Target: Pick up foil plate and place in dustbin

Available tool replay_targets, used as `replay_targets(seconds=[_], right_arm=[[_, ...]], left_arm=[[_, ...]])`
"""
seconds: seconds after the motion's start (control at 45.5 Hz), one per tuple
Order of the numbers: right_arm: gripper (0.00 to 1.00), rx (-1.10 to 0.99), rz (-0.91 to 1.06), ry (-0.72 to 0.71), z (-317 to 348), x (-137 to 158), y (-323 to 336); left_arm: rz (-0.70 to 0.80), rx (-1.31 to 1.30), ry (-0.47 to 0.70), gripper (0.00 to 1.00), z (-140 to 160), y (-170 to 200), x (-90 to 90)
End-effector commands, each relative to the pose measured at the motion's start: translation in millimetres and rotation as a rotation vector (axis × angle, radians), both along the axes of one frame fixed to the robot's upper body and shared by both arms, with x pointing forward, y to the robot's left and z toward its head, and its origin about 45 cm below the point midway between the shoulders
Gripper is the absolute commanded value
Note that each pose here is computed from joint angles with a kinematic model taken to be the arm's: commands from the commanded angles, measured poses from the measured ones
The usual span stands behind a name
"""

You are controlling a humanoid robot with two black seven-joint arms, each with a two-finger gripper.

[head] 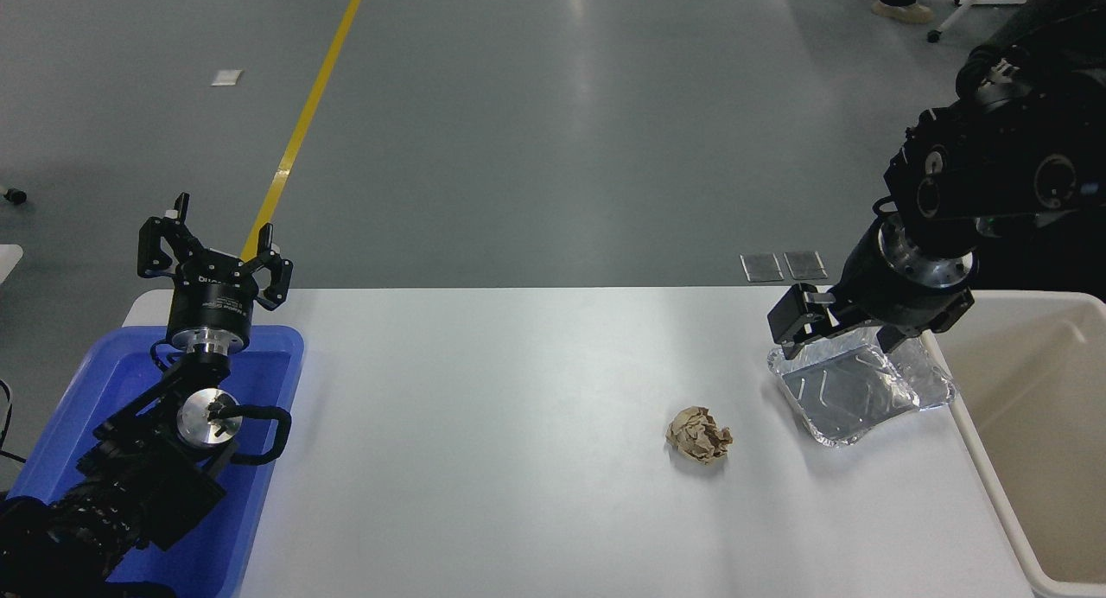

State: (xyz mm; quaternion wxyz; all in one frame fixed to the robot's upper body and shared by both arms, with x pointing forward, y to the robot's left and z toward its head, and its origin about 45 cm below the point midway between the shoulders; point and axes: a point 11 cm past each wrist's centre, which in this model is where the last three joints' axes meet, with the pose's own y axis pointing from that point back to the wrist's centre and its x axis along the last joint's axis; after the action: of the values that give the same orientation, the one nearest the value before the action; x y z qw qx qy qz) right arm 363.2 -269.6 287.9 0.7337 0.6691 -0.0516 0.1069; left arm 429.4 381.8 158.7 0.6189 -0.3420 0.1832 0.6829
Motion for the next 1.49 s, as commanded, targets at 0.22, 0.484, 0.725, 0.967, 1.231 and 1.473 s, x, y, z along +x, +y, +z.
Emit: replay_targets(seconds=[0.22,0.484,0.725,0.967,1.231,1.473], right_arm=[[1.00,-0.226,0.110,-0.184,-30,26,-119],[1.00,-0.254,-0.043,-0.226,-66,20,-199],[1.00,-0.014,-0.327,-0.308,-110,21,-191],[1.00,0.155,-0.764,-0.380,-139,14,-181],[1.00,0.257,-1.157,-0.469,-153,4,-183],[1.00,0.193,-1.253,-0.482,-183,-25,-187]], left_arm=[[0.000,0.000,0.000,0.99,0,0,0.0],[0.000,0.000,0.000,0.99,0,0,0.0],[0.000,0.000,0.000,0.99,0,0,0.0],[0.000,0.000,0.000,0.99,0,0,0.0],[0.000,0.000,0.000,0.99,0,0,0.0],[0.000,0.000,0.000,0.99,0,0,0.0]])
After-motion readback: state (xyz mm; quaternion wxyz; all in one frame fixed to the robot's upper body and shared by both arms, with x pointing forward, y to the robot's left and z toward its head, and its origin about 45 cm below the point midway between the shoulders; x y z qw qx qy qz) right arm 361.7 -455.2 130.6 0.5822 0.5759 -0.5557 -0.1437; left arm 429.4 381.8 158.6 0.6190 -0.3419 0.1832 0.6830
